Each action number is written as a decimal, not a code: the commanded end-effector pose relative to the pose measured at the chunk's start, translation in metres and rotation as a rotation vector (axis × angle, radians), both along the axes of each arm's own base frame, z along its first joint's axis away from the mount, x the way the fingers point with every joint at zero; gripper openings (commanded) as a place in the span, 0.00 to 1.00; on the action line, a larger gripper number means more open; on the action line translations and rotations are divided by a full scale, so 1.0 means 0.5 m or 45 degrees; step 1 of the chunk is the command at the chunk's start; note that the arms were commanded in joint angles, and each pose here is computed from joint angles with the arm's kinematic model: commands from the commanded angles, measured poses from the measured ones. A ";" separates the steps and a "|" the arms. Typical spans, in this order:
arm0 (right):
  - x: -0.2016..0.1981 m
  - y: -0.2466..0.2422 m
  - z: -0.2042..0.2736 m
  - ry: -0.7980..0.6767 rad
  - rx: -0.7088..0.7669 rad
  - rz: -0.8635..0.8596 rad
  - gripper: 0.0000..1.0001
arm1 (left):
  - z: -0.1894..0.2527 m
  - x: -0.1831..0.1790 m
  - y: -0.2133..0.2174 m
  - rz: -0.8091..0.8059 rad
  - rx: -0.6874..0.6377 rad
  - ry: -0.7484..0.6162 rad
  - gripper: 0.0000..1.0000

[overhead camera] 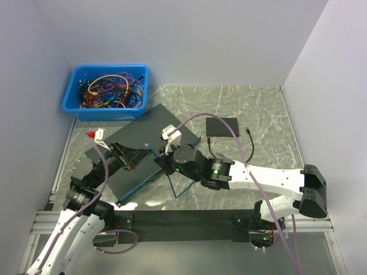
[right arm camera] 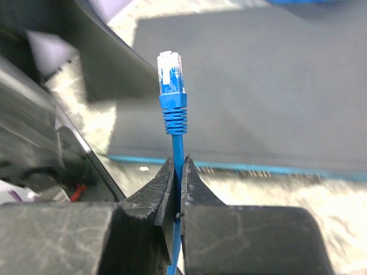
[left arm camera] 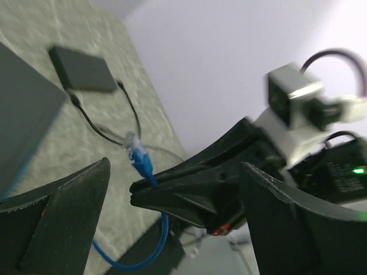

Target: Insert the plug into the switch port

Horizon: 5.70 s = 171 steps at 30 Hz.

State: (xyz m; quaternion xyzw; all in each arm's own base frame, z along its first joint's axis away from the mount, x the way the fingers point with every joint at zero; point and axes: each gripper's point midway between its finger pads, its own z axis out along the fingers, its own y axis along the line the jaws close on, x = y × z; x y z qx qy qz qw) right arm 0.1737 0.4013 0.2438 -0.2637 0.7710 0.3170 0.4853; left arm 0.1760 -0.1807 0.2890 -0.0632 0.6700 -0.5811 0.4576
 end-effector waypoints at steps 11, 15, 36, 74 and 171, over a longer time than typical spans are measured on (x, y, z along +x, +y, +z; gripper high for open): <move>0.007 -0.091 0.123 0.029 0.407 0.028 0.00 | 0.066 -0.088 0.048 0.080 0.048 -0.448 0.76; 0.005 -0.082 0.154 0.032 0.449 0.075 0.00 | 0.031 -0.090 0.024 -0.026 0.072 -0.465 0.81; 0.095 -0.033 0.139 0.128 0.364 -0.128 0.00 | -0.043 0.032 0.026 0.170 0.304 -0.185 0.74; 0.074 -0.048 0.063 0.327 0.422 -0.158 0.00 | -0.091 -0.003 -0.157 0.232 0.546 -0.117 0.18; 0.130 -0.494 0.144 -0.077 -0.030 -0.782 0.00 | -0.070 0.004 -0.041 0.449 0.577 -0.085 0.77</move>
